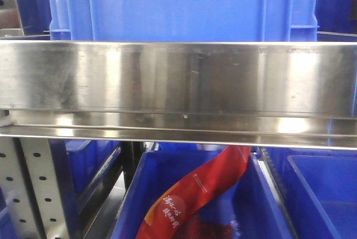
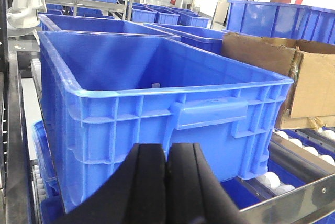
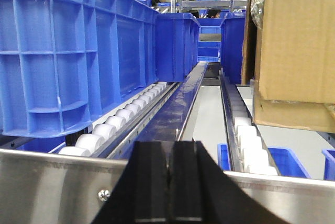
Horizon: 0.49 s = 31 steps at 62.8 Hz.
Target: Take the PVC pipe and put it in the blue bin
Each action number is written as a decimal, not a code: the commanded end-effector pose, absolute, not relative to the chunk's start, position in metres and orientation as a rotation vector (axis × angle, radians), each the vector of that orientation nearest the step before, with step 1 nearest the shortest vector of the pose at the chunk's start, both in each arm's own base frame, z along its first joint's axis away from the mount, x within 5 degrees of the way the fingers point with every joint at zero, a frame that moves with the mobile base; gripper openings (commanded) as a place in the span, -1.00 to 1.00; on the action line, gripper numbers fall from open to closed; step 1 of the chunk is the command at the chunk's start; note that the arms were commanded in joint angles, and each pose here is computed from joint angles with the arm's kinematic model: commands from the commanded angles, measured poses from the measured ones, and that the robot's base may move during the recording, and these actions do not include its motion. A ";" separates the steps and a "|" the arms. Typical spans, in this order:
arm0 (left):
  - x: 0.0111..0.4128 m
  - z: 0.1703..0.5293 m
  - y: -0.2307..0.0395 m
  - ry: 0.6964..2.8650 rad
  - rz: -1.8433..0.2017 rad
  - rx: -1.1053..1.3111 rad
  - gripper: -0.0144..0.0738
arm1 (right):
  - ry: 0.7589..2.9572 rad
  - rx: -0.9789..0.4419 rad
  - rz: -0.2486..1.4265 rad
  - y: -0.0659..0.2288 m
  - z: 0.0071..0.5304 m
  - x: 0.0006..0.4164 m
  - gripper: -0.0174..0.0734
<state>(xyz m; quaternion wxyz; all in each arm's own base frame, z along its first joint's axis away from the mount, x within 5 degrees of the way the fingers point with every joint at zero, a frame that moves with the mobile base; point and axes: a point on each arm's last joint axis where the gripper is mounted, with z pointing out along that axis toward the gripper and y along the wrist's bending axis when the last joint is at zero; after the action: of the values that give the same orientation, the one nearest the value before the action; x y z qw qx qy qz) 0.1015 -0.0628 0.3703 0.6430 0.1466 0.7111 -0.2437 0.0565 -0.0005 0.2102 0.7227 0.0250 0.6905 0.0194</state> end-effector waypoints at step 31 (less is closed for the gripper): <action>0.093 0.329 -0.048 1.494 -0.362 0.383 -0.92 | 1.517 0.056 0.034 -0.001 0.210 0.056 -0.97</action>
<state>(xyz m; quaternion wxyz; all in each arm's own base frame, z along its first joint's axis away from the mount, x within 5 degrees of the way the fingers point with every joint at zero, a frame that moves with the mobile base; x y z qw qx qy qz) 0.0979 -0.0550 0.3389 0.6746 0.1781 0.6932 -0.1806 0.0565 -0.0005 0.2102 0.7227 0.0250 0.6905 0.0194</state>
